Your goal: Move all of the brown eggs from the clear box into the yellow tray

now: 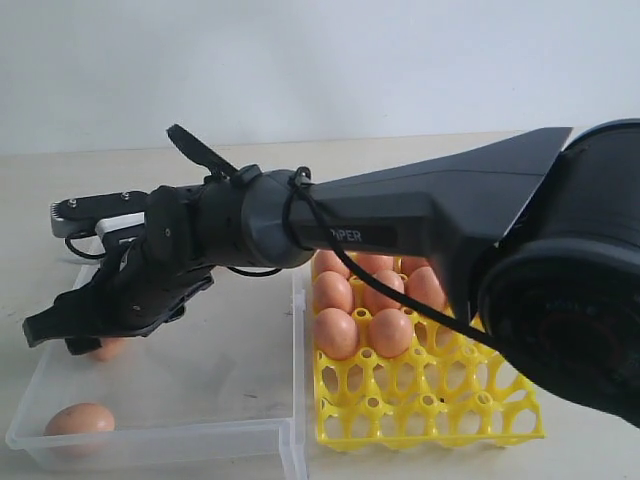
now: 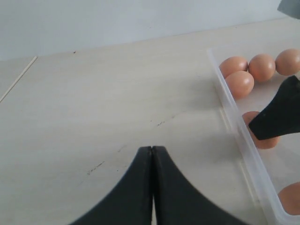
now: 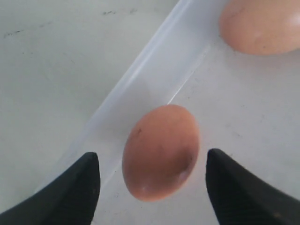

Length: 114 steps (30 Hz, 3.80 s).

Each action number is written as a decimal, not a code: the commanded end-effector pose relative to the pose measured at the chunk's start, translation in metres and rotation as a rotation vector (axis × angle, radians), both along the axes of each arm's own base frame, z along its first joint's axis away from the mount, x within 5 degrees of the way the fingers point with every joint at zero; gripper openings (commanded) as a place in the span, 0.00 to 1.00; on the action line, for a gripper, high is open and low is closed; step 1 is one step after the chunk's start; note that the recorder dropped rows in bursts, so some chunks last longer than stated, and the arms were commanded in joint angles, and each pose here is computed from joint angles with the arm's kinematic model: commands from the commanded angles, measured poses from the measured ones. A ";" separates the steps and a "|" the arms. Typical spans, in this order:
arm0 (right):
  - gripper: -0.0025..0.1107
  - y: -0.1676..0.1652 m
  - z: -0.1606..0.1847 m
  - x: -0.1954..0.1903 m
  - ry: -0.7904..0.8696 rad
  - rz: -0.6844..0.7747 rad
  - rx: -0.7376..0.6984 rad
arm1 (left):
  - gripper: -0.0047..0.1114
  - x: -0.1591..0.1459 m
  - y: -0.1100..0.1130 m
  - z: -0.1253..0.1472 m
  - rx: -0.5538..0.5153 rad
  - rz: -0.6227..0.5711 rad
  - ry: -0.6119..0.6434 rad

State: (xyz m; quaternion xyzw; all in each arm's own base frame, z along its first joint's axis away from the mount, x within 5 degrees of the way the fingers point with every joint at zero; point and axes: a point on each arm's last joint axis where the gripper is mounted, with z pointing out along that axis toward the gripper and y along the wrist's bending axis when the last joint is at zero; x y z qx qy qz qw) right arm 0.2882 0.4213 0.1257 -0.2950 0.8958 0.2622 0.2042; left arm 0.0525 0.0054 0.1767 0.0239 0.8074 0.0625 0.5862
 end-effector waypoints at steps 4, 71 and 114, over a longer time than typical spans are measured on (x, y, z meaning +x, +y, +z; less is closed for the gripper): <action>0.57 -0.003 0.005 0.010 -0.039 -0.023 0.020 | 0.04 0.000 0.000 0.002 -0.006 -0.006 -0.019; 0.02 -0.281 -0.014 -0.100 -0.510 -0.614 0.051 | 0.04 0.000 0.000 0.002 -0.006 -0.006 -0.019; 0.60 -0.045 0.079 -0.048 0.002 0.425 -0.193 | 0.04 0.000 0.000 0.002 -0.006 -0.006 -0.019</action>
